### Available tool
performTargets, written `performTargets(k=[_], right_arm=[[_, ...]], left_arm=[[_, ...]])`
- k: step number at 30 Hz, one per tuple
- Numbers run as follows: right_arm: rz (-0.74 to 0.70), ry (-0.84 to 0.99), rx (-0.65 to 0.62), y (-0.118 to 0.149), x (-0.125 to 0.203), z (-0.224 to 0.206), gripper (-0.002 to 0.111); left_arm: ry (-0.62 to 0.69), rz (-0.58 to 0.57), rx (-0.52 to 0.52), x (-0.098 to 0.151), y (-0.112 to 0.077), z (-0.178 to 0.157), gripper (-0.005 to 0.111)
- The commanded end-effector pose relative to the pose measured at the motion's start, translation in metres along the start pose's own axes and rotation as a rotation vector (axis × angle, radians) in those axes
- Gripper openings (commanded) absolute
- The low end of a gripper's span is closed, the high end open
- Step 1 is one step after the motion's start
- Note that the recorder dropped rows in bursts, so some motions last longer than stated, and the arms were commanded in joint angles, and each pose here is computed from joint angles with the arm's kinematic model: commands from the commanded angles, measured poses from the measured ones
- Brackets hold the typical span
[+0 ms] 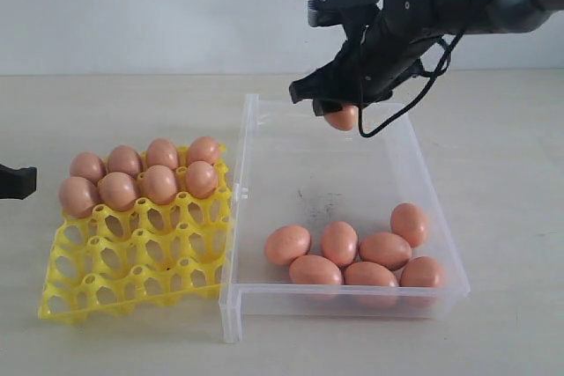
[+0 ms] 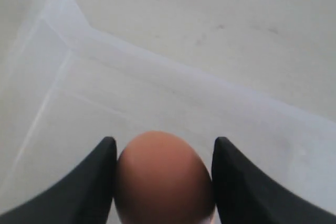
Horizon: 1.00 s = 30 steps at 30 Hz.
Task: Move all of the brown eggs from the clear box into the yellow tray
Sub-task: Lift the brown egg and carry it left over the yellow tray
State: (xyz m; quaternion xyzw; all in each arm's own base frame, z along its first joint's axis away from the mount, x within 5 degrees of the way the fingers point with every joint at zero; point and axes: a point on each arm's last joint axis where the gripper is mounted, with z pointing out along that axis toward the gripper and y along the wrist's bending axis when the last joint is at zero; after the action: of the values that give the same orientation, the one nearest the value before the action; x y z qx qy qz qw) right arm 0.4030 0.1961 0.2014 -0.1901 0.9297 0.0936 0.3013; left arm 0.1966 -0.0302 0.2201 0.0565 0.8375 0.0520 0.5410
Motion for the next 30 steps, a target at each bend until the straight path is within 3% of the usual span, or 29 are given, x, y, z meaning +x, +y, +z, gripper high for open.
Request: performTargets(k=[1, 10, 12, 14, 16, 21, 30], right_arm=[[-0.004, -0.277, -0.033, 0.018, 0.004, -0.011, 0.000], [0.043, -0.630, -0.064, 0.016, 0.045, -0.052, 0.000], [-0.022, -0.743, -0.226, 0.029, 0.053, -0.057, 0.000], [-0.177, -0.896, -0.533, 0.056, 0.059, -0.071, 0.000], [-0.189, -0.966, -0.699, 0.065, 0.062, -0.075, 0.000], [-0.229, -0.911, -0.784, 0.074, 0.075, -0.051, 0.000], [-0.430, -0.771, -0.909, 0.157, 0.069, -0.001, 0.000]], left_arm=[[-0.007, 0.002, -0.002, 0.000, 0.001, -0.001, 0.004], [-0.013, 0.002, -0.010, -0.001, 0.002, -0.001, 0.004], [-0.017, 0.002, -0.017, -0.001, 0.002, -0.001, 0.004], [-0.017, 0.002, -0.016, -0.001, 0.002, -0.001, 0.004], [-0.019, 0.002, -0.019, -0.001, 0.002, -0.001, 0.004], [-0.040, 0.002, -0.047, -0.003, 0.005, -0.001, 0.004], [-0.087, -0.059, -0.201, -0.001, 0.019, -0.004, 0.004]])
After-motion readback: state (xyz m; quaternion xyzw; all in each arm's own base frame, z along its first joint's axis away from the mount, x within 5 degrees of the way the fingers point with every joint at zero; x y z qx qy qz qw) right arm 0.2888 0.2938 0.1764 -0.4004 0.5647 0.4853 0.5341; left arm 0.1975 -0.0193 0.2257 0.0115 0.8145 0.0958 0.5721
